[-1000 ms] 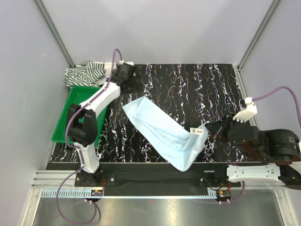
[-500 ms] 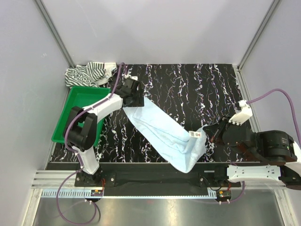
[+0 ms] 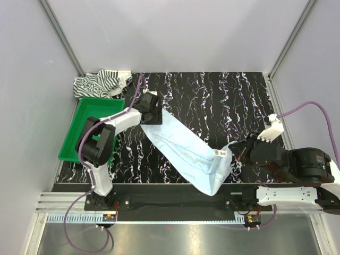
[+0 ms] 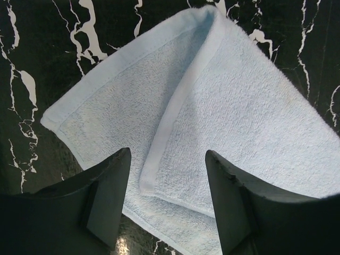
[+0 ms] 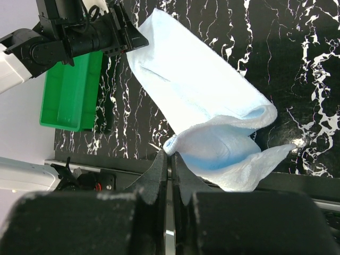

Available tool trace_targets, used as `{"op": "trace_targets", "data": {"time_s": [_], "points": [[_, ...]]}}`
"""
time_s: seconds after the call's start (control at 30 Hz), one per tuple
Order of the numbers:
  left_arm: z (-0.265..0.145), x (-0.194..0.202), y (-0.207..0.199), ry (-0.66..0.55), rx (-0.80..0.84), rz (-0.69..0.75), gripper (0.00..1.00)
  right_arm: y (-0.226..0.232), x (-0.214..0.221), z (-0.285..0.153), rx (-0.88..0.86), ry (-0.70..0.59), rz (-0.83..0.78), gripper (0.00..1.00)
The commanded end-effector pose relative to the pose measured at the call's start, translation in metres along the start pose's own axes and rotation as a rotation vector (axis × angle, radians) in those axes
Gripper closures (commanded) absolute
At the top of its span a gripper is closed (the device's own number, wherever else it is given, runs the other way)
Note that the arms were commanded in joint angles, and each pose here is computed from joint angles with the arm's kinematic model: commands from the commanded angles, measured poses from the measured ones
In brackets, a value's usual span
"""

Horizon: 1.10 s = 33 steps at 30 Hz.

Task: Roll the towels
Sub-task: Flatten the towel

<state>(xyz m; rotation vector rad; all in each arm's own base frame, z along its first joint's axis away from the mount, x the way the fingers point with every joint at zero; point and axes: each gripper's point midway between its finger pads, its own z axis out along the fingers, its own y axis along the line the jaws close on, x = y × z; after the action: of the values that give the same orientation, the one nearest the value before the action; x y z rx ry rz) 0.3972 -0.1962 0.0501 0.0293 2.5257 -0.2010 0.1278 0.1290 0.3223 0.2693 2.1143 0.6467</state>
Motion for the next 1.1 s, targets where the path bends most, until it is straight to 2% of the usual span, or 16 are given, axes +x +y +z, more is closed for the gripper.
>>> {"op": "trace_targets", "data": {"time_s": [0.0,0.3,0.37,0.57,0.77,0.9,1.07], "points": [[0.008,0.004,-0.001,-0.006,0.009,0.000,0.38,-0.055,0.009,-0.005,0.174,0.039,-0.154,1.00],[0.010,0.032,0.004,0.012,0.016,-0.027,0.46,-0.056,0.010,-0.004,0.182,0.036,-0.158,1.00],[0.010,0.033,0.004,0.011,0.009,-0.023,0.50,-0.055,0.010,-0.004,0.183,0.035,-0.156,1.00],[0.008,0.034,0.002,0.004,-0.024,0.000,0.55,-0.055,0.012,-0.002,0.191,0.040,-0.158,1.00],[-0.002,0.028,0.006,-0.024,-0.103,0.012,0.51,-0.054,0.014,-0.001,0.195,0.047,-0.162,1.00],[-0.012,0.028,0.020,-0.026,-0.216,0.027,0.49,-0.054,0.015,0.000,0.202,0.051,-0.168,1.00],[-0.017,0.028,0.022,-0.038,-0.270,0.047,0.50,-0.054,0.016,0.000,0.203,0.052,-0.166,1.00]]}}
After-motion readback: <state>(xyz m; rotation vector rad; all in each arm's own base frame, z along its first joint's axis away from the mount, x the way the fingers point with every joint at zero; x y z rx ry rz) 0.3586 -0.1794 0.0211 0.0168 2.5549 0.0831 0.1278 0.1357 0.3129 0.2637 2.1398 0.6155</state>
